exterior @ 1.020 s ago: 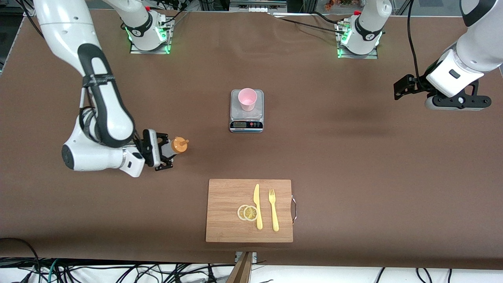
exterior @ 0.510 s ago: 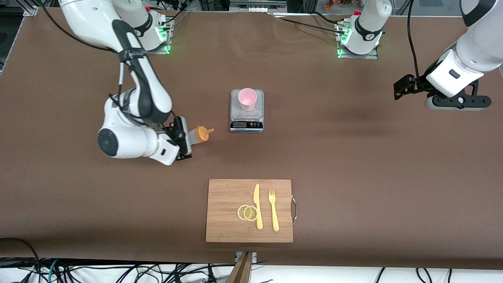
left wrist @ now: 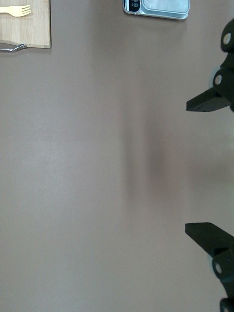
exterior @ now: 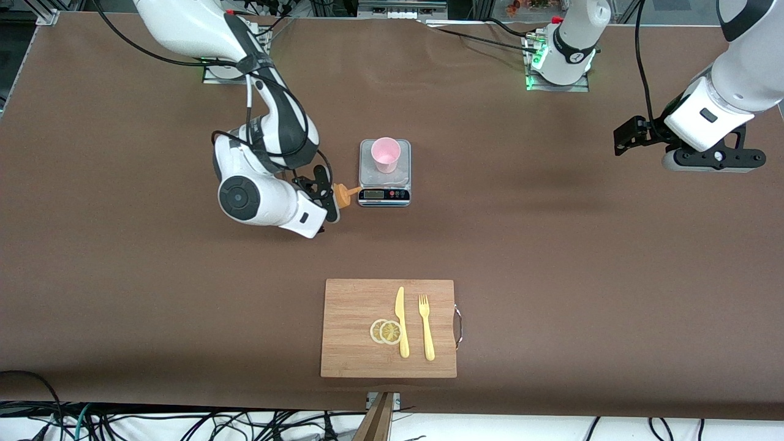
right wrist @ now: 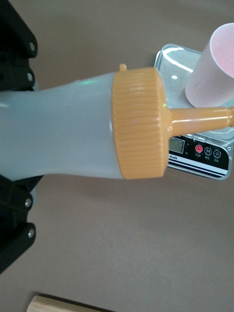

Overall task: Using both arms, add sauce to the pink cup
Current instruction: 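Carry the sauce bottle with the right gripper over the pink cup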

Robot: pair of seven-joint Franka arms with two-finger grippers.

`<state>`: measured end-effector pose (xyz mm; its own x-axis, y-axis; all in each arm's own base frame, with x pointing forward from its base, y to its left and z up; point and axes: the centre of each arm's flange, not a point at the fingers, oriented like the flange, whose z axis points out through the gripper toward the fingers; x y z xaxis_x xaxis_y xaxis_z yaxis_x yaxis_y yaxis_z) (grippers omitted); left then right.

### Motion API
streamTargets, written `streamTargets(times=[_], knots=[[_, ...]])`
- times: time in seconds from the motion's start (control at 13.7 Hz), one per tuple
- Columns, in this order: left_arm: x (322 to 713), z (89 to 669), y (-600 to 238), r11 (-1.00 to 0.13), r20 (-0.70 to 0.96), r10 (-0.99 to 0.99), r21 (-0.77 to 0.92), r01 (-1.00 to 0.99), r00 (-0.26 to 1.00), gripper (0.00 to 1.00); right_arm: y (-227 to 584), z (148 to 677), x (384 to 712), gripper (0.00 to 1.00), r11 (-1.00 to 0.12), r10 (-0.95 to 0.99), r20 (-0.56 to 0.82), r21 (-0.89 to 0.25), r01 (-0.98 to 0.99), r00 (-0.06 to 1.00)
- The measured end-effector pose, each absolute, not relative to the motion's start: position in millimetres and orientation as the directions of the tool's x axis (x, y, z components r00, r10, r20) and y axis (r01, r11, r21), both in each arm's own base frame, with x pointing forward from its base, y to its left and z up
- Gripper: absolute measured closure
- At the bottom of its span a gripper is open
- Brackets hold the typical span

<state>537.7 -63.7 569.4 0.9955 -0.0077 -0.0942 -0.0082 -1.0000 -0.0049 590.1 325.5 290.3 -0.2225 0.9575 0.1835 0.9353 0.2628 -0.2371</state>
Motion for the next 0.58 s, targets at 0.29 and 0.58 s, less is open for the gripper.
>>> streamTargets(times=[0.29,0.58], knots=[[538,569,-64,-1.000,-0.094,-0.008,-0.005,-0.008,0.996,0.00,344,290,578,0.68,0.257,0.965,0.109,-0.235,0.938,-0.237],[536,568,-63,-1.000,-0.112,-0.007,-0.007,-0.008,0.994,0.00,360,301,569,0.68,0.273,0.961,0.097,-0.221,0.936,-0.258]])
